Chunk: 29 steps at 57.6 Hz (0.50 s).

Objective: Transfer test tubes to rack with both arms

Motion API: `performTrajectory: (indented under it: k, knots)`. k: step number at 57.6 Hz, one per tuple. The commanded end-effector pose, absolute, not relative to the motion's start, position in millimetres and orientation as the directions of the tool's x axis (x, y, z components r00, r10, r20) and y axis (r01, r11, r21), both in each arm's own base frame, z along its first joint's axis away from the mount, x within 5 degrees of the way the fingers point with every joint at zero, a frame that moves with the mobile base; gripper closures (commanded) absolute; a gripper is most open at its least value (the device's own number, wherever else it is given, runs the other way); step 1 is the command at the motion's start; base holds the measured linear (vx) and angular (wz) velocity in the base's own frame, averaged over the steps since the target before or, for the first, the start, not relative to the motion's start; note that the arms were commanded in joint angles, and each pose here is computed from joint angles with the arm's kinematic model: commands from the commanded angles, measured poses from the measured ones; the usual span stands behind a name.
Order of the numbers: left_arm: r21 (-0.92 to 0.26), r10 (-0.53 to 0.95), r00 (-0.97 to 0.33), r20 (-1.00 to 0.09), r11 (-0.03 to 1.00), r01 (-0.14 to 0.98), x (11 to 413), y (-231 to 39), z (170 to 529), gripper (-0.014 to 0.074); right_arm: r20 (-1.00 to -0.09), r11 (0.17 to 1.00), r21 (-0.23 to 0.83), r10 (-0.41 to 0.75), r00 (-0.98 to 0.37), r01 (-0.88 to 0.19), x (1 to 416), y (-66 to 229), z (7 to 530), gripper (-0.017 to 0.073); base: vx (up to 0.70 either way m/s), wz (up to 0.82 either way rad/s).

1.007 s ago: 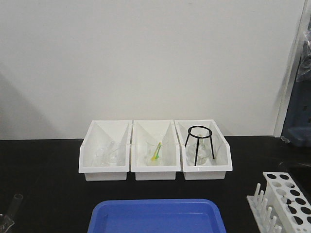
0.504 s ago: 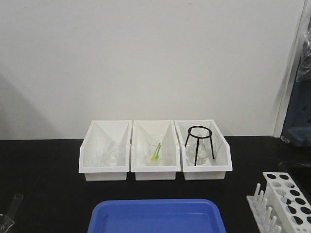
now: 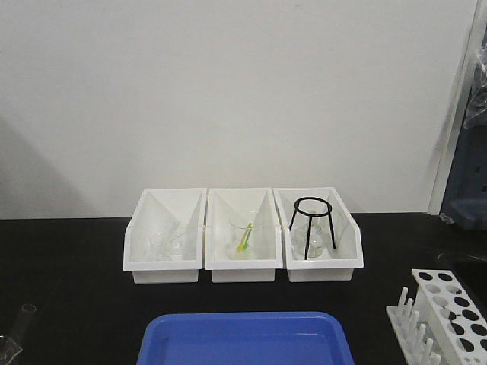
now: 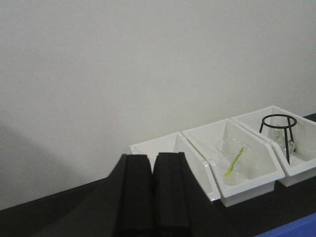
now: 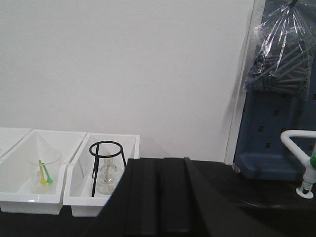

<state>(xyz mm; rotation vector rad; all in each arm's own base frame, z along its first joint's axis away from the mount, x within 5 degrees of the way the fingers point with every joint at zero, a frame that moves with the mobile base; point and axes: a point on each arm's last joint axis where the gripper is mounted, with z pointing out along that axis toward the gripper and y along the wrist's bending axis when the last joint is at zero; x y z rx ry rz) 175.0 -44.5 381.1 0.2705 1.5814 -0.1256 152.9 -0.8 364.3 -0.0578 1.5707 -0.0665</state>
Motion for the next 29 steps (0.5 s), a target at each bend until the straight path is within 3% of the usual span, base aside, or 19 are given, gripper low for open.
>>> performTrajectory:
  k: [1,10,20,29]
  knots:
    - [0.079,0.056,0.104,-0.993,0.969,0.236,173.1,-43.6,402.3,0.0523,-0.992,0.997,-0.082,-0.082,0.091,0.008,151.2,-0.3,382.0,0.0512,0.0,0.0]
    - [0.131,0.114,0.087,-0.99,0.963,0.236,173.3,-43.9,399.5,0.0327,-0.994,0.997,-0.076,-0.076,0.083,0.008,151.3,-0.3,381.3,0.0372,0.0,0.0]
    - [0.225,0.21,0.085,-0.974,0.946,0.234,173.4,-44.0,397.1,0.0066,-0.995,0.998,-0.063,-0.063,0.075,0.007,151.4,-0.4,380.5,0.0097,0.0,0.0]
    - [0.268,0.254,0.089,-0.963,0.935,0.231,177.7,-45.1,395.0,-0.0041,-0.995,0.998,-0.064,-0.064,0.075,0.007,151.4,-0.4,380.5,-0.0089,0.0,0.0]
